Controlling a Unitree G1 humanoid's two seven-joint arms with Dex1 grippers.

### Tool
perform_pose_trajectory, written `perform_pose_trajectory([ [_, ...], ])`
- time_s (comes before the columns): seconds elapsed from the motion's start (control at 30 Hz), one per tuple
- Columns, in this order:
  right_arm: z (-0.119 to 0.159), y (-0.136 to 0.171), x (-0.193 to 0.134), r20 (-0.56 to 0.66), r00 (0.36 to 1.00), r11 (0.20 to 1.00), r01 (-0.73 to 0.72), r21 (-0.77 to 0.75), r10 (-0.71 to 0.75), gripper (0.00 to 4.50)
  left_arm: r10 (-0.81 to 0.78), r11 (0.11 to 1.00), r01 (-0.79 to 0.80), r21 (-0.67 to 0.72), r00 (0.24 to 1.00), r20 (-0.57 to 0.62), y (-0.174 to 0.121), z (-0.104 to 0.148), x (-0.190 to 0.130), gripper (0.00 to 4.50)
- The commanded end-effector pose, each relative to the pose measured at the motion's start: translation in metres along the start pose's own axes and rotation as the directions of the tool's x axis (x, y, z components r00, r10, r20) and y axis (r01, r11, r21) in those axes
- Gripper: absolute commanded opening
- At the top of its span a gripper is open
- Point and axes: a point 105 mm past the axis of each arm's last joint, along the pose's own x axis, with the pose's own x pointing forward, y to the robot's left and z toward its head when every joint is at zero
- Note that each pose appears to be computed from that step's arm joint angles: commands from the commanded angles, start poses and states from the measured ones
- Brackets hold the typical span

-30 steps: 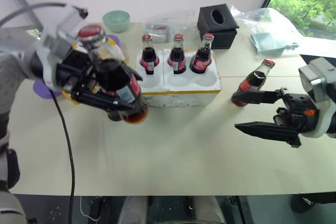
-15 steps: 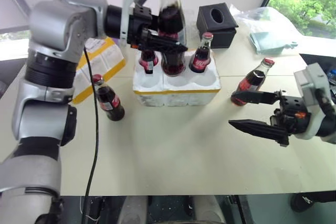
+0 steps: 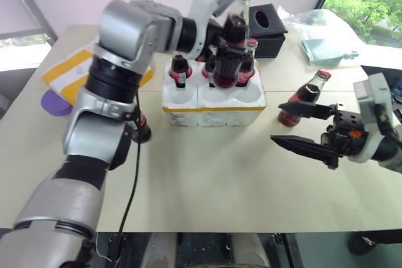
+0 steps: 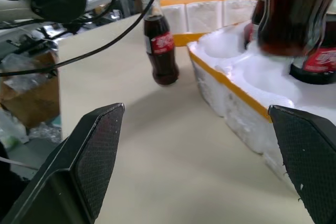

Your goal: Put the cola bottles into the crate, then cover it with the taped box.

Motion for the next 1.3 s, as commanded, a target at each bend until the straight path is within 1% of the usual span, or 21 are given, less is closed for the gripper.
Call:
perform_pose_trajectory([
  [0.03, 0.008, -0.005, 0.001, 0.031, 0.999, 0.998, 0.034, -0.054, -0.033, 4.5, 0.05, 0.999, -0.05, 0.007, 0.998, 0.038, -0.001, 0.013, 0.002, 2.82],
  [0.2, 0.008, -0.017, 0.001, 0.032, 0.993, 0.99, 0.116, -0.076, -0.114, 4.5, 0.146, 0.989, -0.146, -0.015, 0.989, -0.013, 0.013, -0.004, 0.005, 2.82],
  [0.3, 0.008, -0.021, 0.0, 0.031, 0.99, 0.986, 0.143, -0.081, -0.141, 4.5, 0.181, 0.983, -0.181, -0.007, 0.983, -0.011, 0.018, -0.008, 0.005, 2.82],
  [0.4, 0.008, -0.024, -0.002, 0.033, 0.986, 0.983, 0.163, -0.08, -0.161, 4.5, 0.208, 0.978, -0.208, -0.006, 0.978, -0.024, 0.022, -0.019, 0.006, 2.82],
  [0.53, 0.007, -0.023, -0.002, 0.031, 0.986, 0.984, 0.163, -0.077, -0.161, 4.5, 0.189, 0.982, -0.189, -0.008, 0.982, -0.001, 0.017, -0.029, 0.016, 2.82],
  [0.67, 0.006, -0.025, -0.002, 0.028, 0.985, 0.982, 0.171, -0.073, -0.17, 4.5, 0.197, 0.98, -0.198, -0.026, 0.98, -0.03, 0.019, -0.047, 0.024, 2.82],
  [0.8, 0.005, -0.026, -0.001, 0.026, 0.984, 0.982, 0.176, -0.073, -0.175, 4.5, 0.212, 0.977, -0.213, -0.006, 0.975, -0.067, 0.02, -0.063, 0.028, 2.82],
  [1.0, 0.004, -0.028, 0.001, 0.025, 0.983, 0.981, 0.182, -0.07, -0.181, 4.5, 0.231, 0.972, -0.234, -0.018, 0.969, -0.093, 0.022, -0.078, 0.034, 2.82],
  [1.07, 0.003, -0.029, 0.002, 0.024, 0.983, 0.981, 0.183, -0.07, -0.182, 4.5, 0.232, 0.971, -0.236, -0.028, 0.968, -0.099, 0.022, -0.082, 0.035, 3.86],
  [1.1, 0.003, -0.03, 0.002, 0.023, 0.983, 0.981, 0.183, -0.069, -0.182, 4.5, 0.234, 0.971, -0.238, -0.033, 0.967, -0.102, 0.022, -0.084, 0.035, 4.22],
  [1.13, 0.003, -0.03, 0.003, 0.023, 0.983, 0.981, 0.183, -0.069, -0.182, 4.5, 0.235, 0.97, -0.24, -0.037, 0.967, -0.103, 0.022, -0.084, 0.035, 4.44],
  [1.2, 0.003, -0.03, 0.003, 0.021, 0.983, 0.981, 0.182, -0.069, -0.181, 4.5, 0.238, 0.97, -0.241, -0.026, 0.967, -0.089, 0.022, -0.08, 0.032, 4.44],
  [1.3, 0.002, -0.031, 0.004, 0.018, 0.984, 0.982, 0.179, -0.066, -0.178, 4.5, 0.202, 0.979, -0.202, -0.014, 0.979, -0.034, 0.018, -0.059, 0.019, 4.44],
])
